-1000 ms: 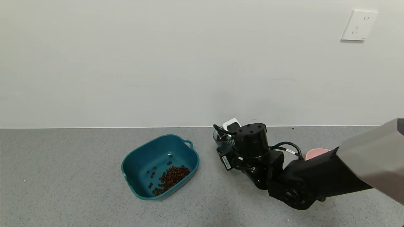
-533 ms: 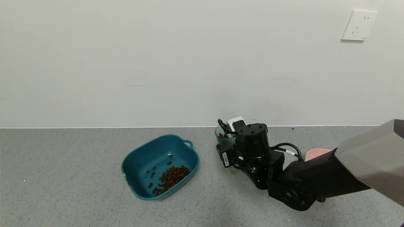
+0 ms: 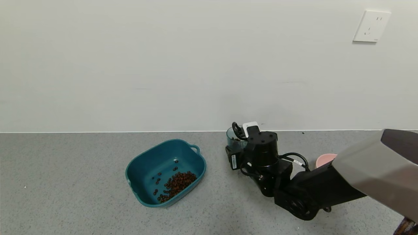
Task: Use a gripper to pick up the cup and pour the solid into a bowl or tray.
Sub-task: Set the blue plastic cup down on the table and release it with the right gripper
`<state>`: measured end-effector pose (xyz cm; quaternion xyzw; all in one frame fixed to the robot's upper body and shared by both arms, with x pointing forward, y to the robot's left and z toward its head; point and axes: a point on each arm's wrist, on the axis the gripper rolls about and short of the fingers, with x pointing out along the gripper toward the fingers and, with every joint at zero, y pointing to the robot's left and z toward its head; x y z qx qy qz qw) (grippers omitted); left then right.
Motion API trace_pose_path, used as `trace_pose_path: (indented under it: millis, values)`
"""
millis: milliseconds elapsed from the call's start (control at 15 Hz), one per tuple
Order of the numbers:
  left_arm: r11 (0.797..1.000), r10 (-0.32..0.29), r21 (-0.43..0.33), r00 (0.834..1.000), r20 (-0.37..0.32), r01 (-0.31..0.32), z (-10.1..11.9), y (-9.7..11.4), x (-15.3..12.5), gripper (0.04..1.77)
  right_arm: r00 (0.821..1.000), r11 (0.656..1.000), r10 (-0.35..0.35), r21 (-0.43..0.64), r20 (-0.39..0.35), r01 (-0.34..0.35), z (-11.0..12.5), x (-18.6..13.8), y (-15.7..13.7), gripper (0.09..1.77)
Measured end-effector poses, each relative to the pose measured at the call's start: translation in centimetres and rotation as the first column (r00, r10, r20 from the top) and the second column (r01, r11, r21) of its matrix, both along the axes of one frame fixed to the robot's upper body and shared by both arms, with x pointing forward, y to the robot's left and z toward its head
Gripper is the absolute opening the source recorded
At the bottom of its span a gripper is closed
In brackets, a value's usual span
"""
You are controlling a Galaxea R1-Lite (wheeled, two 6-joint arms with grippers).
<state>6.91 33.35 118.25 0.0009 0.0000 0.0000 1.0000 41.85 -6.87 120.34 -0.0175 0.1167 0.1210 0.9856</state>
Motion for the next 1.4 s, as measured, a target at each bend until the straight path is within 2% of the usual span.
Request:
trace_pose_path:
  millis: [333, 733, 1000, 1400]
  values:
    - [1.0, 0.0, 0.0, 1.0, 0.0, 0.0, 0.0, 0.0, 0.0, 1.75, 0.999, 0.999, -0.03, 0.014, 0.023, 0.03, -2.3, 1.0, 0.3, 1.34]
    - [1.0, 0.0, 0.0, 1.0, 0.0, 0.0, 0.0, 0.0, 0.0, 1.75, 0.998, 0.998, -0.059, -0.004, 0.008, 0.059, -5.0, 1.5, 0.5, 1.34]
    - [1.0, 0.0, 0.0, 1.0, 0.0, 0.0, 0.0, 0.0, 0.0, 1.75, 0.998, 0.998, -0.059, -0.006, 0.002, 0.059, -5.3, 1.6, 0.5, 1.51]
    - [1.0, 0.0, 0.0, 1.0, 0.0, 0.0, 0.0, 0.0, 0.0, 1.75, 0.998, 0.998, -0.058, 0.005, -0.023, 0.059, -5.3, 1.4, 0.4, 1.62]
